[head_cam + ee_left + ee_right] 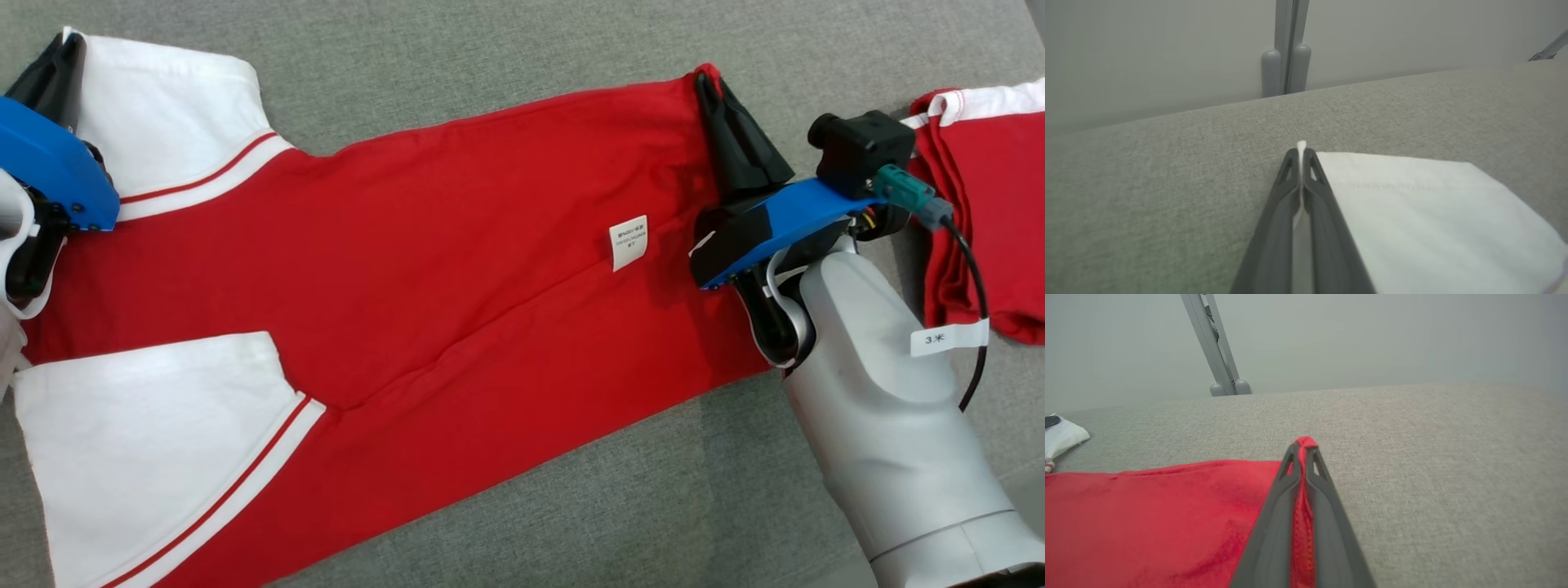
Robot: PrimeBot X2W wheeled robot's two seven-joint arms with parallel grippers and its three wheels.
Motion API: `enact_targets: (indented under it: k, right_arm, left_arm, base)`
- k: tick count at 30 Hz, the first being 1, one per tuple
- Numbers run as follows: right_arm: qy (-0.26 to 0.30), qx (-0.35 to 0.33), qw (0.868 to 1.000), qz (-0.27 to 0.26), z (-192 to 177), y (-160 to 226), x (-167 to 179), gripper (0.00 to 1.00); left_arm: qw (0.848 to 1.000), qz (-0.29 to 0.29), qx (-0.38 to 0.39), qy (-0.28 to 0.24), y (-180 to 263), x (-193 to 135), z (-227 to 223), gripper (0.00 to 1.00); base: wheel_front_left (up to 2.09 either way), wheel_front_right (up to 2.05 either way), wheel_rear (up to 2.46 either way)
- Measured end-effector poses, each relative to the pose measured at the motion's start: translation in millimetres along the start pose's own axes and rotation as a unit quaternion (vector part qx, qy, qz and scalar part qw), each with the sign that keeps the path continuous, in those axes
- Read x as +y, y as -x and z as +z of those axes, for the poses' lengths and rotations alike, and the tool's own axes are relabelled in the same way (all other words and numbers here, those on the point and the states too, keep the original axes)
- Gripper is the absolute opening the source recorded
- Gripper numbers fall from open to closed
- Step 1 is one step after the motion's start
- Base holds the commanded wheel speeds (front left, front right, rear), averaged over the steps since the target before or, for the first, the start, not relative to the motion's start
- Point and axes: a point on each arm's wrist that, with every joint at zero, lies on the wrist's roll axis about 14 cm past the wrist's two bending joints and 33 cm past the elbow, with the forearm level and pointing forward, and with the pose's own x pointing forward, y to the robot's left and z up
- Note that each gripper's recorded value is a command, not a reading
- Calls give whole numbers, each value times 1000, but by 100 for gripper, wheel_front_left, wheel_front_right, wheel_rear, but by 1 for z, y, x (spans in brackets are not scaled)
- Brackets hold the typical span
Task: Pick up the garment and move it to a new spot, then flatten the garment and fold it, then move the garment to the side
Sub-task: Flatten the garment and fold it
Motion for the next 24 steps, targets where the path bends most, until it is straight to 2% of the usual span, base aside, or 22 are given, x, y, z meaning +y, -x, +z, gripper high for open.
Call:
enact_targets:
  k: [9,16,24]
  right_arm:
    - [-11,-17,1000,-8,9,-9,4,0]
    - [-10,-21,1000,-19,13,-7,7,0]
    - [-24,-13,999,-38,9,18,6,0]
  left_arm:
    - [995,-6,-100,-16,37,7,50,0]
    - [986,-19,-166,-2,87,-9,85,0]
    - [981,-32,-190,14,143,-50,66,0]
  base:
    - [0,0,0]
    - [0,0,0]
    - [0,0,0]
